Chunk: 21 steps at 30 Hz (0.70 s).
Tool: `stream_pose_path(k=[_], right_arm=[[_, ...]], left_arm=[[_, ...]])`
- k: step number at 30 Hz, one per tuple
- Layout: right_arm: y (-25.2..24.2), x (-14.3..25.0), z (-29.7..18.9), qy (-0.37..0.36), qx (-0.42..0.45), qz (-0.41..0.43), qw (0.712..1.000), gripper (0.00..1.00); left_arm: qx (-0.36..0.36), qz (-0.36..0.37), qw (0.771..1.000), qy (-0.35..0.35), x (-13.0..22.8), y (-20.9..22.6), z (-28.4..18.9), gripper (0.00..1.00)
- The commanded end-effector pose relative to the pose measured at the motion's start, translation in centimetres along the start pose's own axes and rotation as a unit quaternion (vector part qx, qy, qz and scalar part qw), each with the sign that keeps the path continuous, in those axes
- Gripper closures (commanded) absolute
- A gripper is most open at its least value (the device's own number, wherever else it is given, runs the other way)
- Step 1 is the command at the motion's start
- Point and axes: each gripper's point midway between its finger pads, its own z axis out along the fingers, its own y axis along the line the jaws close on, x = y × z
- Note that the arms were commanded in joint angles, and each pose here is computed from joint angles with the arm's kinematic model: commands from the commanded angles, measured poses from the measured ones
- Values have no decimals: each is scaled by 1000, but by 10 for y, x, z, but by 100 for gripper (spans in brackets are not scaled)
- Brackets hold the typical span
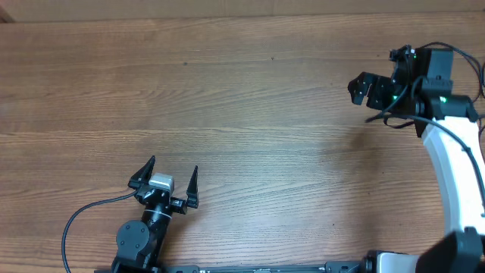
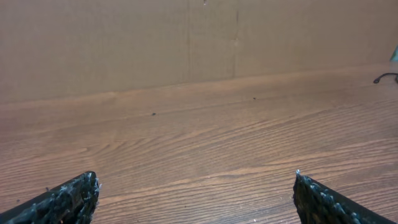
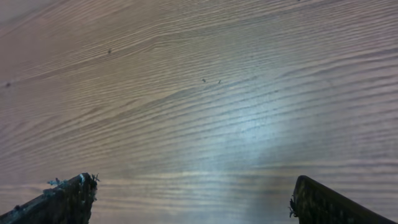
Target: Untangle cables
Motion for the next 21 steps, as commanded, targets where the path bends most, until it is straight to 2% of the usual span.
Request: stream_pose_path(k=[1,6,14,18,21], right_arm=[[9,-4,-27,-59,-11,-14,998,0],[10,8,-39,-157,-26,-40,987,0],[2,68,-41,-283,-45,-72,955,0],[-1,97,-48,-359,-57,-91,927,0],[-3,114,-49,-388,-61,-99,914,0]], left_arm=[[1,9,1000,-3,0,0,0,0],[1,9,1000,-3,0,0,0,0],[1,9,1000,-3,0,0,0,1],[1,9,1000,-3,0,0,0,0],[1,9,1000,-3,0,0,0,0]])
